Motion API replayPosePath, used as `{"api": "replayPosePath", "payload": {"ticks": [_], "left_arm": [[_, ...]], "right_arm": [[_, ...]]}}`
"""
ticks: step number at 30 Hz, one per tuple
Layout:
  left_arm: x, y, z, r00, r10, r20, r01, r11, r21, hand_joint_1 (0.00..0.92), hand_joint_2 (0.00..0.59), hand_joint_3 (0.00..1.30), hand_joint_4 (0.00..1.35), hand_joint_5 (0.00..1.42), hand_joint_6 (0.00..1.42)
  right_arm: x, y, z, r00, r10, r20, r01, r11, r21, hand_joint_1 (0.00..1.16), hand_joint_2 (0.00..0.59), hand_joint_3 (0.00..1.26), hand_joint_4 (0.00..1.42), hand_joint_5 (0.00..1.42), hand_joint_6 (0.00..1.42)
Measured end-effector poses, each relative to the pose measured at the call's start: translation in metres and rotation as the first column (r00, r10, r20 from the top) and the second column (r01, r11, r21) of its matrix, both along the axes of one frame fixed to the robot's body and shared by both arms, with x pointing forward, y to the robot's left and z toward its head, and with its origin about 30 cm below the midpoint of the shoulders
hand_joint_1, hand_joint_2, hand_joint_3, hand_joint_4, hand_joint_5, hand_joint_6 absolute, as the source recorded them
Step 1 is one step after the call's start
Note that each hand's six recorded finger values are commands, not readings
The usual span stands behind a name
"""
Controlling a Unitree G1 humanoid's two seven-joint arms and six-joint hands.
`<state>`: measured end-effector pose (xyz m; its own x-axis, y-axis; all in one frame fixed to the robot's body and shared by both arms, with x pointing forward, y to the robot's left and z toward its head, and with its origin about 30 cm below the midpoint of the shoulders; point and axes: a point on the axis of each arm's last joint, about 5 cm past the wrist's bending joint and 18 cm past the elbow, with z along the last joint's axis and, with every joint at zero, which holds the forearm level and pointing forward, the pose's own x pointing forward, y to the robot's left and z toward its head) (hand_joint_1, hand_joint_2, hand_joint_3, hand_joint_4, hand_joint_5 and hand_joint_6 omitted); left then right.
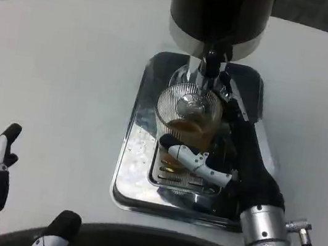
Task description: Grasp the cup under the faucet to collect the drink, then remove the cup.
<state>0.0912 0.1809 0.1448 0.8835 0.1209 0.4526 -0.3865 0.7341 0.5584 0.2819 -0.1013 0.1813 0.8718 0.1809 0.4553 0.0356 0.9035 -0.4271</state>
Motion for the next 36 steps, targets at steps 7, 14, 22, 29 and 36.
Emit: {"api": "replayPosePath", "payload": {"ticks": [7,14,22,29,36], "left_arm": [[0.0,0.002,0.001,1.0,0.012,-0.01,-0.012,1.0,0.005,0.0,0.147,0.03,0.0,0.11,0.0],[0.0,0.004,0.003,1.0,0.017,-0.012,-0.016,1.0,0.013,0.0,0.146,0.04,0.0,0.11,0.0],[0.0,0.005,0.003,1.0,0.019,-0.016,-0.019,1.0,0.013,0.0,0.145,0.04,0.0,0.11,0.0],[0.002,0.005,0.004,1.0,0.012,-0.011,-0.012,1.0,0.013,0.0,0.145,0.04,0.0,0.11,0.0],[0.006,0.002,0.006,1.0,-0.003,0.012,0.003,1.0,0.006,0.0,0.145,0.04,0.0,0.11,0.0]], "right_arm": [[0.001,0.0049,0.0005,1.0,-0.004,0.002,0.004,1.0,0.028,0.92,0.167,0.33,0.44,0.63,1.1],[0.0,0.0099,-0.0001,0.9999,-0.012,0.006,0.012,0.998,0.059,1.09,0.201,0.46,0.61,0.85,1.33],[-0.004,0.0118,-0.0037,0.9986,-0.051,0.007,0.05,0.993,0.104,1.16,0.133,0.59,0.77,1.0,1.38],[-0.008,0.0076,-0.0041,0.9976,-0.067,0.016,0.065,0.991,0.116,1.16,0.127,0.66,0.87,1.07,1.4],[-0.021,0.0058,-0.0043,0.9989,-0.035,0.029,0.031,0.992,0.124,1.16,0.114,0.71,0.92,1.12,1.42]]}}
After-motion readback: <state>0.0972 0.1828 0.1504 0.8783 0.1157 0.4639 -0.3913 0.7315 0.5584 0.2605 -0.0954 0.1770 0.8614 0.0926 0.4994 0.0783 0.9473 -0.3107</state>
